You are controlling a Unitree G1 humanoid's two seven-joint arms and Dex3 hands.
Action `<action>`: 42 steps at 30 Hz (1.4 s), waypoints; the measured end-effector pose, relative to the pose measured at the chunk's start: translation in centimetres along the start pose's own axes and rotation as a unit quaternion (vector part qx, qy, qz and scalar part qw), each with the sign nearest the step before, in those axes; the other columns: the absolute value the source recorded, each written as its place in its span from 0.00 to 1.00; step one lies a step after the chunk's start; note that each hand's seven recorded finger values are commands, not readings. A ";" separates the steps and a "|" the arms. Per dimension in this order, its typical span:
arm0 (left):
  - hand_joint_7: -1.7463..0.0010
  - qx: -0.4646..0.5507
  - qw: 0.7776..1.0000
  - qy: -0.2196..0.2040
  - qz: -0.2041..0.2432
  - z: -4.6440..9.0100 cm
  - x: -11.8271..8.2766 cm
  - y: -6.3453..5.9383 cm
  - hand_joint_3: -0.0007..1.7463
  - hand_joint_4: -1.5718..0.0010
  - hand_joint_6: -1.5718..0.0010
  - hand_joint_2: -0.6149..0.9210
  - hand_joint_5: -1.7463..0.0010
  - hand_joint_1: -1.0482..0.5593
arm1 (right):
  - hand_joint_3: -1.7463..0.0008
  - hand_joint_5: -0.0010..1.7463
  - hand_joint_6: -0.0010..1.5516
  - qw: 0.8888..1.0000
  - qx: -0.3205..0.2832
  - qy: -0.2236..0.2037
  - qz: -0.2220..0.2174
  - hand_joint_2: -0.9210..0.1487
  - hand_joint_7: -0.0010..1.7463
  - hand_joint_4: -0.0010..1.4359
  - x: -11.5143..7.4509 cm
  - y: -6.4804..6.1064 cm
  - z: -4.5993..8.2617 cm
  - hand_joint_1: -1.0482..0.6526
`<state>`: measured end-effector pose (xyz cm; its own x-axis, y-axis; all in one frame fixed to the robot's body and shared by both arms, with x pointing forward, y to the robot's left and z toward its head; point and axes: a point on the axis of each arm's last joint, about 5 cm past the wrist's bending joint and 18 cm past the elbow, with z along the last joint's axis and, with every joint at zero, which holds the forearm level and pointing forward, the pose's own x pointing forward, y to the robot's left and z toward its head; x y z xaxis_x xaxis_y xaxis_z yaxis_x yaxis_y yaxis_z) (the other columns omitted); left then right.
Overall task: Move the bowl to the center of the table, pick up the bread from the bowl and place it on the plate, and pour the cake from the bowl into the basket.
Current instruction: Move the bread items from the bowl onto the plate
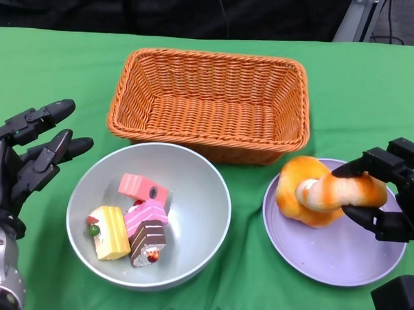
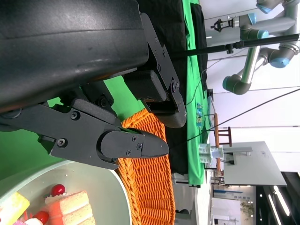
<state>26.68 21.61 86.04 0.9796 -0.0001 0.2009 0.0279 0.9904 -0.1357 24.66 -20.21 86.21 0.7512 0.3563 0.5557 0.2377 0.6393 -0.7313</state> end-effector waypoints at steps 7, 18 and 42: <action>1.00 0.004 1.000 -0.001 -0.004 0.1 0.0 0.3 0.16 0.29 0.40 1.00 0.99 0.40 | 0.37 0.95 0.54 0.999 0.016 0.032 -0.010 0.43 0.67 0.53 -0.2 -0.1 -0.4 0.65; 1.00 0.008 1.000 0.001 -0.006 0.2 0.0 0.3 0.16 0.29 0.40 1.00 1.00 0.40 | 0.35 1.00 0.49 0.983 0.153 0.092 0.028 0.44 0.75 0.56 0.7 -1.1 0.1 0.65; 1.00 0.006 1.000 0.011 -0.010 0.1 0.0 0.4 0.16 0.28 0.40 1.00 0.99 0.39 | 0.46 1.00 0.37 0.904 0.340 0.205 0.156 0.25 0.83 0.45 2.5 -4.9 2.7 0.64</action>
<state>26.67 22.00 86.05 0.9828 -0.0231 0.1830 0.0458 0.9916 -0.1208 23.72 -20.61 92.28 0.9148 0.3981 0.0679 -0.3543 0.8719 -0.3380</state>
